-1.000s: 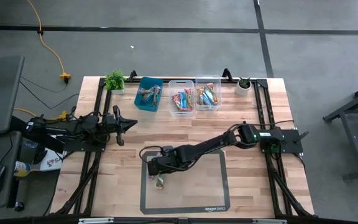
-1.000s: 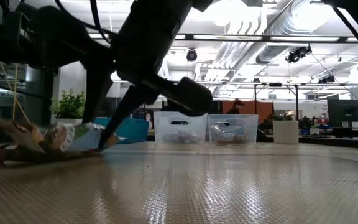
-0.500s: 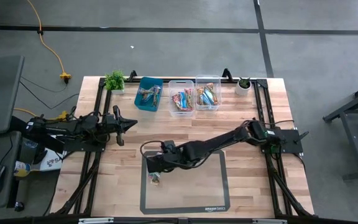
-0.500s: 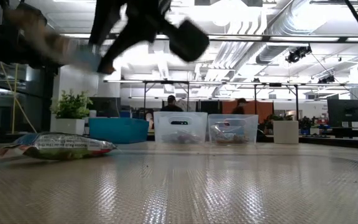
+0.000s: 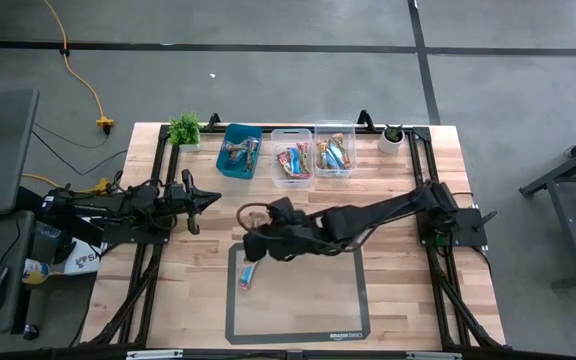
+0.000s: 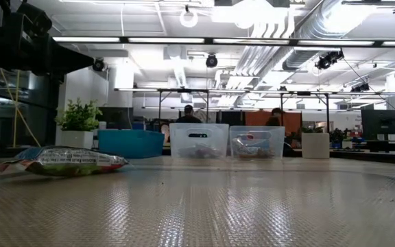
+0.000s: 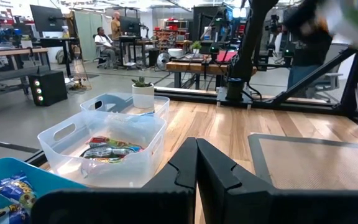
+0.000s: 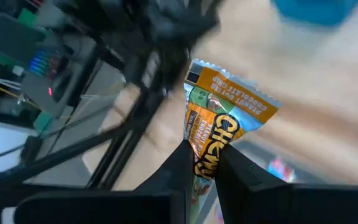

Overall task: Pick and place Granola Bars by type
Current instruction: Put the yellow granola bar into the right transparent bin

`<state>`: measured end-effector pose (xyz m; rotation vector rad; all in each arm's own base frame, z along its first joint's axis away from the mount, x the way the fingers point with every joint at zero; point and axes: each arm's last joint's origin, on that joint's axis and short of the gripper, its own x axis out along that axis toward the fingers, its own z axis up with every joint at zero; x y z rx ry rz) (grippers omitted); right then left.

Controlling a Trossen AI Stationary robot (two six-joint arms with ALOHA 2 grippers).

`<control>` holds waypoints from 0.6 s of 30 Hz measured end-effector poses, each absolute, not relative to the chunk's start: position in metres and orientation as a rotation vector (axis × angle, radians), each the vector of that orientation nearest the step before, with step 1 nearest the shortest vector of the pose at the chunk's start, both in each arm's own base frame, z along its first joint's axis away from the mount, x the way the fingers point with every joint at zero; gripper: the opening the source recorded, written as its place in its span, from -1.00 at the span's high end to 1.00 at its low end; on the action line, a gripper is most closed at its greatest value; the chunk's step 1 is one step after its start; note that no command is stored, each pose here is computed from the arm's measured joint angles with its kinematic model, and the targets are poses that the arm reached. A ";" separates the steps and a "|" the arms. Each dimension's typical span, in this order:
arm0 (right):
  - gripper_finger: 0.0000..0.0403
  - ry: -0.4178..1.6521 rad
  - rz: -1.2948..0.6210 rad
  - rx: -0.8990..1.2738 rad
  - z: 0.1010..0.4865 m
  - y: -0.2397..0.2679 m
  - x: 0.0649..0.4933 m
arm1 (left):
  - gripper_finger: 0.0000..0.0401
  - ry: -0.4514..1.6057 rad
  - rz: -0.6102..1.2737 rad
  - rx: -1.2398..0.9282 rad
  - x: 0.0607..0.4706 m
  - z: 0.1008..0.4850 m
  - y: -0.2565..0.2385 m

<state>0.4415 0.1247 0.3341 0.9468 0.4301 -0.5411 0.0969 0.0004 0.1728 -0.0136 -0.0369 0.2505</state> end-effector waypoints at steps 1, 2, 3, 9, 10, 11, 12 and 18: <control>0.81 0.413 -0.540 0.910 0.340 0.124 0.439 | 1.00 -0.037 0.251 -0.014 0.097 0.173 0.000; 0.81 0.397 -0.540 0.875 0.346 0.123 0.435 | 1.00 -0.037 0.251 -0.014 0.097 0.173 0.000; 0.81 0.386 -0.542 0.838 0.351 0.122 0.432 | 1.00 -0.037 0.251 -0.014 0.097 0.173 0.000; 0.82 0.299 -0.586 0.654 0.385 0.107 0.411 | 1.00 -0.036 0.251 -0.014 0.097 0.173 0.000; 0.82 0.282 -0.598 0.627 0.391 0.104 0.407 | 1.00 -0.037 0.251 -0.013 0.097 0.173 0.000; 0.82 0.273 -0.606 0.600 0.396 0.101 0.403 | 1.00 -0.037 0.251 -0.013 0.097 0.173 0.000; 0.82 0.254 -0.623 0.577 0.401 0.097 0.400 | 1.00 -0.036 0.251 -0.014 0.097 0.173 0.000; 0.83 0.188 -0.712 0.447 0.432 0.074 0.376 | 1.00 -0.036 0.251 -0.013 0.097 0.173 0.000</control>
